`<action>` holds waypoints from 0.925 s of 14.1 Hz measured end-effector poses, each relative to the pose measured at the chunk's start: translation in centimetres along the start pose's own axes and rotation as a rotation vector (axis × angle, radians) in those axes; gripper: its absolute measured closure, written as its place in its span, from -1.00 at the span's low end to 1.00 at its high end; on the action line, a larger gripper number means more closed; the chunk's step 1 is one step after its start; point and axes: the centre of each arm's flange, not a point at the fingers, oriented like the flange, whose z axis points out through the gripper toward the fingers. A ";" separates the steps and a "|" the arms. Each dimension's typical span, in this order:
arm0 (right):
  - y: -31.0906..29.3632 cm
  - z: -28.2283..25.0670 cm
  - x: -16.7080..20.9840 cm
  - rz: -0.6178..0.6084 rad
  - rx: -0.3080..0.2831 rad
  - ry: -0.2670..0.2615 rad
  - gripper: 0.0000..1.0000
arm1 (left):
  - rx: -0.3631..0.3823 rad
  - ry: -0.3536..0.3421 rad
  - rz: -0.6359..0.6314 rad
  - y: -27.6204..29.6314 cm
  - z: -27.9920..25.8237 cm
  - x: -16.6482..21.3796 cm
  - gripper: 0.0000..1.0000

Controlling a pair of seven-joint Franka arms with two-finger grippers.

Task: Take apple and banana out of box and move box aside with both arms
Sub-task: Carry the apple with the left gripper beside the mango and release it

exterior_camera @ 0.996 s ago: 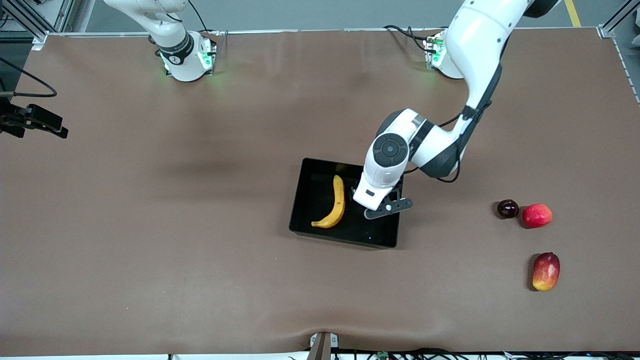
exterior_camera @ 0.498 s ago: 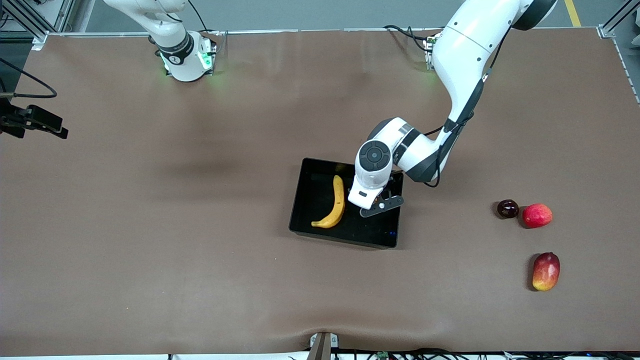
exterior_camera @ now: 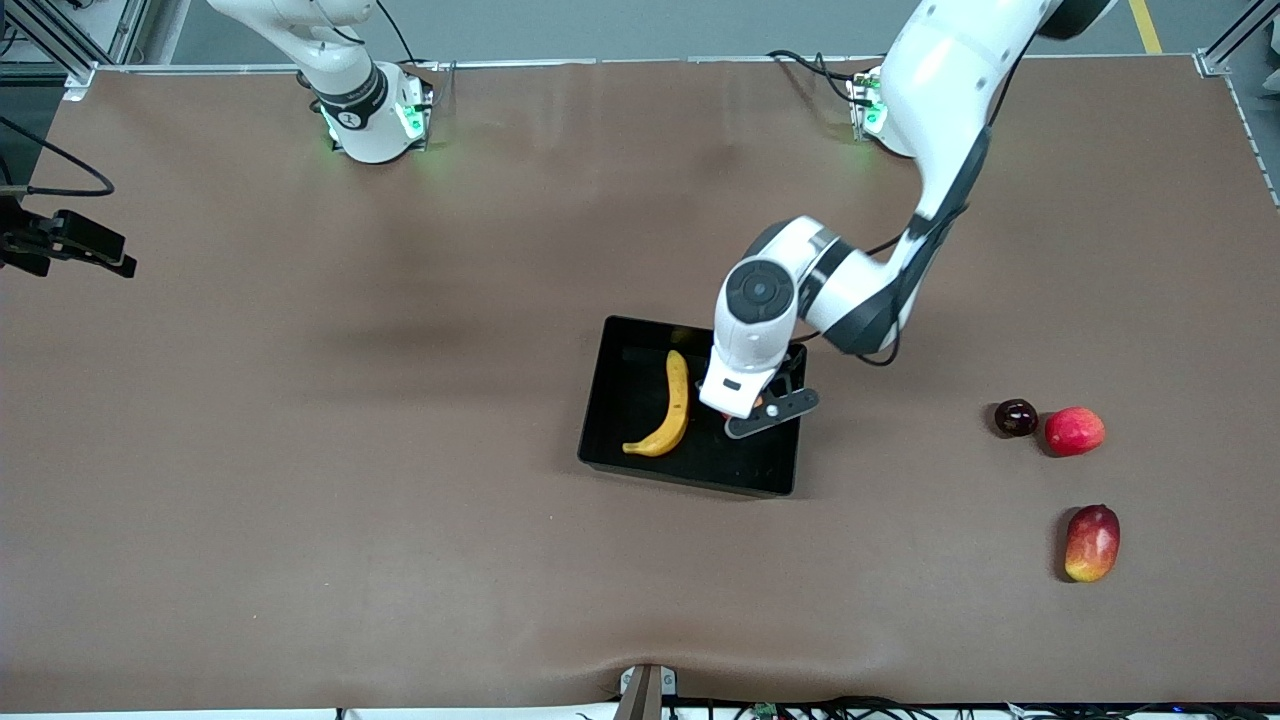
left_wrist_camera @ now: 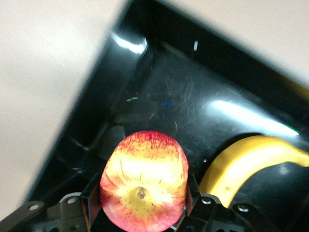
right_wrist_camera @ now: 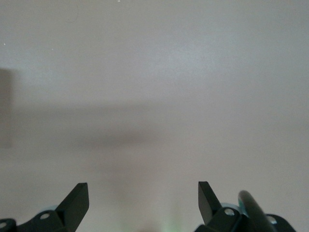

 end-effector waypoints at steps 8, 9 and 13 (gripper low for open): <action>0.1 0.2 0.1 0.001 0.000 -0.005 -1.00 | 0.043 -0.030 0.120 -17.9 -8.6 15.8 -0.41; 0.1 0.3 0.1 0.001 0.000 -0.005 -1.00 | 0.047 -0.046 0.123 -19.6 -7.3 17.1 -0.41; 0.1 0.3 0.2 0.002 0.001 -0.007 -1.00 | 0.041 -0.029 0.162 -22.8 -1.0 20.9 -0.41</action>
